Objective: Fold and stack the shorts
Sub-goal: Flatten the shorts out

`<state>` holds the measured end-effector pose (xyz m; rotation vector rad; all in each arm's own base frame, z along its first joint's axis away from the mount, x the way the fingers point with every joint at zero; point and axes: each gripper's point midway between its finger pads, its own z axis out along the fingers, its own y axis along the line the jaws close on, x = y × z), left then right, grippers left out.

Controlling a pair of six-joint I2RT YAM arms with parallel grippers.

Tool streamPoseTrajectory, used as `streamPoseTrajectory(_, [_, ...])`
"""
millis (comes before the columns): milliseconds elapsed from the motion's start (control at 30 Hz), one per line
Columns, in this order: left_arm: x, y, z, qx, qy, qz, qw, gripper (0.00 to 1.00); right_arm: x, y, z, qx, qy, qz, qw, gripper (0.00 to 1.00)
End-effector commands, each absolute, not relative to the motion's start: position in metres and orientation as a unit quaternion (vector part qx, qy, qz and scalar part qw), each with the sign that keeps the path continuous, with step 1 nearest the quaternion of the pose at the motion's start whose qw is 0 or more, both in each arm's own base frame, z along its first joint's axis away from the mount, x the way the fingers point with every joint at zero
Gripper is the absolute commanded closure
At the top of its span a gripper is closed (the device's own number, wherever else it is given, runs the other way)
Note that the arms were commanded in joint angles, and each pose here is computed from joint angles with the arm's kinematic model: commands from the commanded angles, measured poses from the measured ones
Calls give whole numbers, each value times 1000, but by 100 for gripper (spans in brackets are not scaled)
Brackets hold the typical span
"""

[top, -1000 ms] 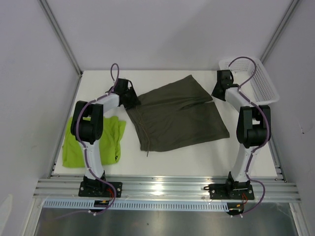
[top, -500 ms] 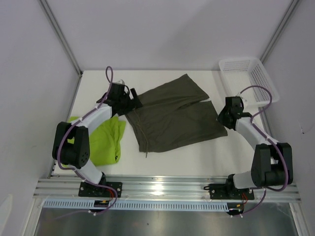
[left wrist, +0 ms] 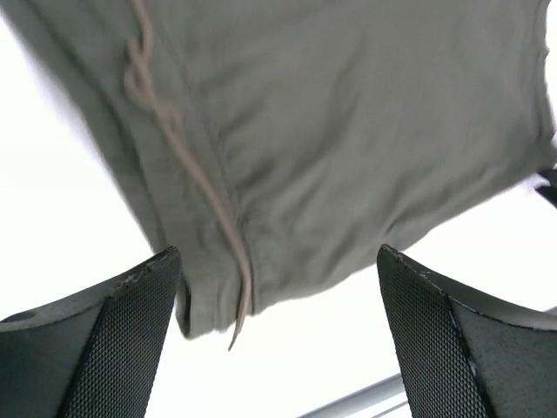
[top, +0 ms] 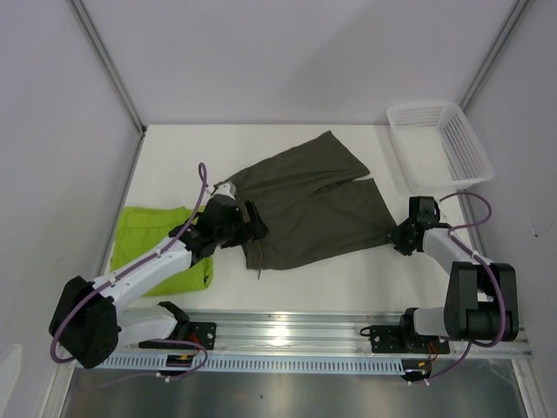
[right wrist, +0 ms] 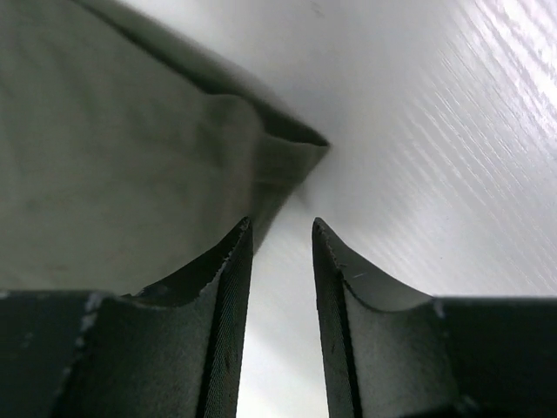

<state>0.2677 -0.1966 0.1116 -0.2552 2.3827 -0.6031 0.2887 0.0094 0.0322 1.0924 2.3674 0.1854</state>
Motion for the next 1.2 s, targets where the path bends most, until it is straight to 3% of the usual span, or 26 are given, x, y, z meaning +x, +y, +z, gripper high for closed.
streamPoseTrajectory(0, [249,-184,104,-136,909,-217,330,6,294,12,21,433,861,89,254,65])
streamPoseTrajectory(433, [216,-181,70,-178,908,-223,307,10,304,-7,10,458,847,50,265,65])
streamPoseTrajectory(667, [205,-206,69,-171,910,-220,306,12,306,-6,17,459,843,58,275,75])
streamPoseTrajectory(767, [198,-215,60,-171,911,-239,289,13,304,-4,15,449,848,62,276,65])
streamPoseTrajectory(967, [187,-227,65,-129,914,-251,292,15,308,-3,23,429,853,68,288,60])
streamPoseTrajectory(1167, [177,-258,131,-42,865,-375,330,9,311,0,33,412,854,66,311,36])
